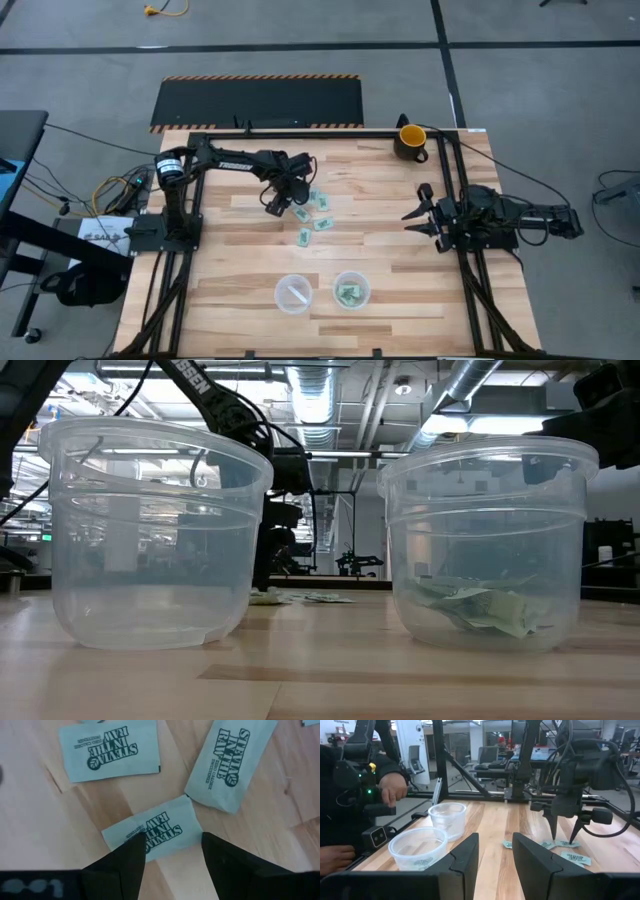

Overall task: Pick and place Stevia / Truvia into bins
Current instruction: Put the white stevia pack into the left transparent basket

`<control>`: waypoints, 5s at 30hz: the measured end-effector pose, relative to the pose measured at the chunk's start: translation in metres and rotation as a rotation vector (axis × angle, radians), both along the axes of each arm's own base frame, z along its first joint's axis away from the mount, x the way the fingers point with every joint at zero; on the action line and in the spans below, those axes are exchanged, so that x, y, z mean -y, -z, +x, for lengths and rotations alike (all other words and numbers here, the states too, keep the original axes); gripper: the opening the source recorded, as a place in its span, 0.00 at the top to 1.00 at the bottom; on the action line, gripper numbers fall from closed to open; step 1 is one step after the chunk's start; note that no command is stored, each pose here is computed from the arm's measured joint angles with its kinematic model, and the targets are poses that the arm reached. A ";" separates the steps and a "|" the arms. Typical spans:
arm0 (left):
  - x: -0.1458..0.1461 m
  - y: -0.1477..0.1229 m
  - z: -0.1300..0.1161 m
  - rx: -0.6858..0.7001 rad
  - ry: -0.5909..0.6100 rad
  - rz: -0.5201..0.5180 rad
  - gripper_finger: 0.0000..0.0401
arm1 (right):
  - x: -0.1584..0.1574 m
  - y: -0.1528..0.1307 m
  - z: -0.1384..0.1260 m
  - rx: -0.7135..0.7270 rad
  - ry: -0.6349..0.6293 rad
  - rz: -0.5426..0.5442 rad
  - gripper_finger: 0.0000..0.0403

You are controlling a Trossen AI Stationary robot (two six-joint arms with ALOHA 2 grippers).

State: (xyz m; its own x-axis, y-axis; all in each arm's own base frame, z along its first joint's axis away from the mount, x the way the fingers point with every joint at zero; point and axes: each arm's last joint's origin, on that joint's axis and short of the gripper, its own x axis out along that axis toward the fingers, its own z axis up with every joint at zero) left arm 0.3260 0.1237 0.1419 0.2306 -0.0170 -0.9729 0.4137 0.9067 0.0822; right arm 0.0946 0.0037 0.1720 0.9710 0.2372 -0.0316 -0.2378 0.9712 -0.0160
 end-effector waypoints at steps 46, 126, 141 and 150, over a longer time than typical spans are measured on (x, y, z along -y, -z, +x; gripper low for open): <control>0.005 -0.060 -0.012 0.029 -0.057 0.089 1.00 | 0.000 0.000 0.000 0.000 0.000 0.000 0.72; 0.236 -0.108 -0.010 0.314 0.400 -0.534 0.98 | 0.000 0.000 0.000 -0.001 0.000 0.000 0.72; 0.236 -0.108 -0.010 0.323 0.385 -0.511 0.81 | 0.000 0.000 0.000 -0.001 0.000 0.000 0.72; 0.224 -0.127 -0.006 0.334 0.337 -0.330 0.81 | 0.000 0.000 0.000 -0.001 0.000 0.000 0.72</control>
